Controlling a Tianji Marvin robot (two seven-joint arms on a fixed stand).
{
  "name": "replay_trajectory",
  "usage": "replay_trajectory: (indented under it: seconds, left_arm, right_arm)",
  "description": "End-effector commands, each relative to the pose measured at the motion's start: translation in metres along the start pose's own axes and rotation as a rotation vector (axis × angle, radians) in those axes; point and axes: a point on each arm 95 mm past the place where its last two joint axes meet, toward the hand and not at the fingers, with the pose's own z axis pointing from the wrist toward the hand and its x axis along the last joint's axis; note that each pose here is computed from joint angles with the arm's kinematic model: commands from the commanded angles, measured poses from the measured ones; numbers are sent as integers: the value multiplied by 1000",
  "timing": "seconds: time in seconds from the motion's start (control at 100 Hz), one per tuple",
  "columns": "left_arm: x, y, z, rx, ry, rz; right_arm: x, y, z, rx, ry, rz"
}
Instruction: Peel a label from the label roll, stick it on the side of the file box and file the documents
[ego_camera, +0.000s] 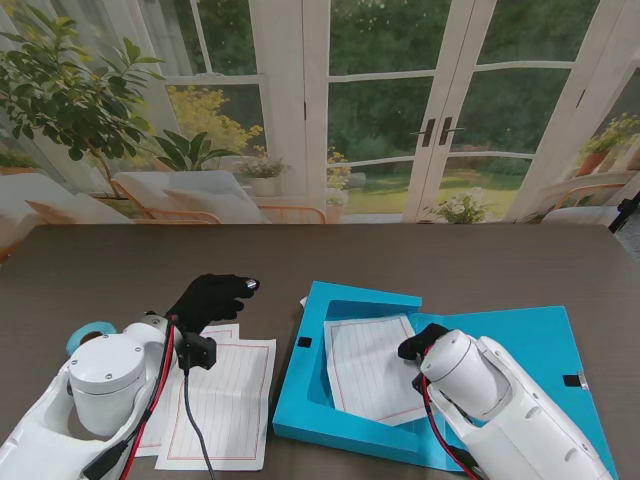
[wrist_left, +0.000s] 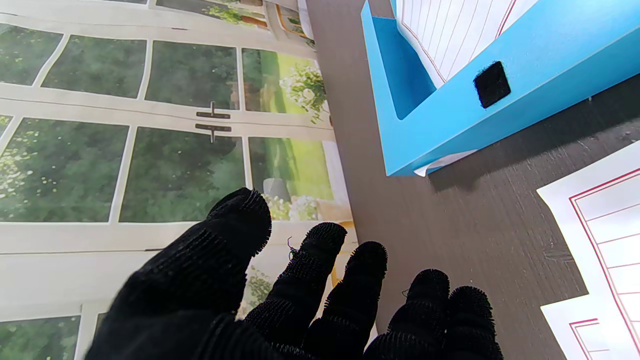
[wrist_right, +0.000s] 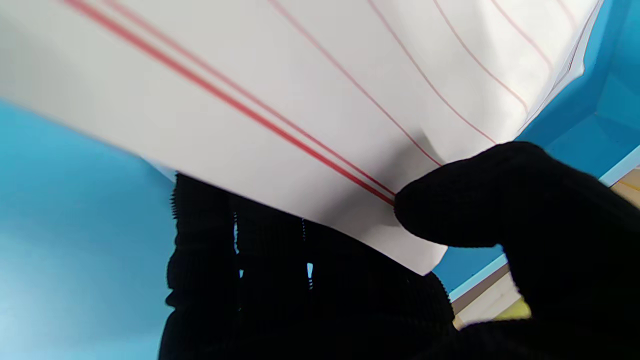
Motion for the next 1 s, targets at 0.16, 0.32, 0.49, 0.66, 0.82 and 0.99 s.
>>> replay_trajectory:
  seconds: [0.16,0.32,0.49,0.66,0.82,0.99]
  left_arm:
    - [-1,4,-1,-18,-1,-10]
    - [-1,4,-2,-19,-2,-11]
    - [-2,4,-2,-18,-3,-9]
    - [-2,4,-2,-21,-6,-8]
    - [-2,4,-2,-24,-6,-6]
    - [-2,3,-2,-28,-5,-4]
  right_arm:
    - [3,-6,-5,42,26,-102]
    - [1,-4,-8,45,26,-229]
    - [-1,-3,-11,52,38,-316]
    - [-1,-3,-14,30,62,-368]
    - [-1,-2,-18,11,81,-421]
    - [-1,1,-20,55,69,-472]
